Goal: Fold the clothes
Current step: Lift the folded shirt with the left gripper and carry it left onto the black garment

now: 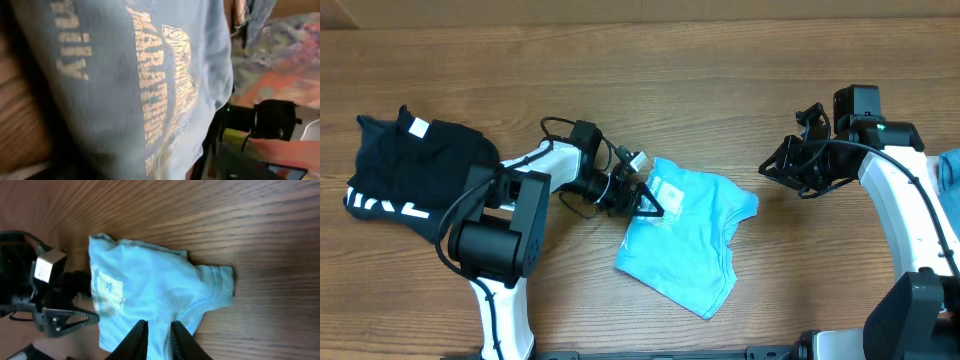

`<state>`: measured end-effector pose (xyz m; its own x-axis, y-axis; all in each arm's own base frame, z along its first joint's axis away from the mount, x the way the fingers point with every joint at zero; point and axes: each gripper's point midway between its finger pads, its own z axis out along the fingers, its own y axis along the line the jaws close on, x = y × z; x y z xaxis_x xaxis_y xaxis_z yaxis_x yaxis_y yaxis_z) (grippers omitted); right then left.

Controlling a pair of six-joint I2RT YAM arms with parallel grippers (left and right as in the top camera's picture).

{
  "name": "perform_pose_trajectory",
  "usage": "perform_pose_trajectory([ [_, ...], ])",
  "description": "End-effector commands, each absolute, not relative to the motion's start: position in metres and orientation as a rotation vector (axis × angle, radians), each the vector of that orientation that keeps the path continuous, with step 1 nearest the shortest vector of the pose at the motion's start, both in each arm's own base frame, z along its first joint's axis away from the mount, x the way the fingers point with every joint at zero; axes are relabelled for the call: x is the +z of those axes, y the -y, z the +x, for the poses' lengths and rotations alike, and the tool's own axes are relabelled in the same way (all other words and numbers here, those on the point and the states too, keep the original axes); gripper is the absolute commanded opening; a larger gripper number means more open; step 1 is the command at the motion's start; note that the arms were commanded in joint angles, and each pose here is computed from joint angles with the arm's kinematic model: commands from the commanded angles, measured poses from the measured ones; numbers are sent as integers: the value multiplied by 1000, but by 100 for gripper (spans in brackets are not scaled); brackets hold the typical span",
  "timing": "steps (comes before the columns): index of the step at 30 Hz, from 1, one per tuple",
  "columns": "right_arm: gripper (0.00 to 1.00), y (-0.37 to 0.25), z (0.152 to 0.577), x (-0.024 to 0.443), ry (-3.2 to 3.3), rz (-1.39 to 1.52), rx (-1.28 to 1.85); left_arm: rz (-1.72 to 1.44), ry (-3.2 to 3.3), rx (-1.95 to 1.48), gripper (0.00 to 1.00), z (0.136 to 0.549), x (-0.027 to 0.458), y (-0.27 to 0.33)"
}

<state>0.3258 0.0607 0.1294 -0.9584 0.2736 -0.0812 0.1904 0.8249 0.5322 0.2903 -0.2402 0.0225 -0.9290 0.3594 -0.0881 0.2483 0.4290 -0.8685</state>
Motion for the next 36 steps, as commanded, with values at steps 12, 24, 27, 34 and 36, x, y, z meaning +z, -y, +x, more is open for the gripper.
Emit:
perform_pose_trajectory([
  [12,20,-60,330,138,-2824,339,796,-490,2417,1728,4,292,47,273],
  [24,20,-60,331,138,-2820,338,795,-23,3212,1838,4,388,243,102],
  [27,20,-60,329,138,-2827,341,797,219,3328,1874,4,411,257,44],
  [34,20,-60,326,137,-2840,349,799,709,3658,1583,4,406,254,-105],
  [36,19,-60,325,137,-2843,351,800,779,3694,1505,4,398,246,-130],
])
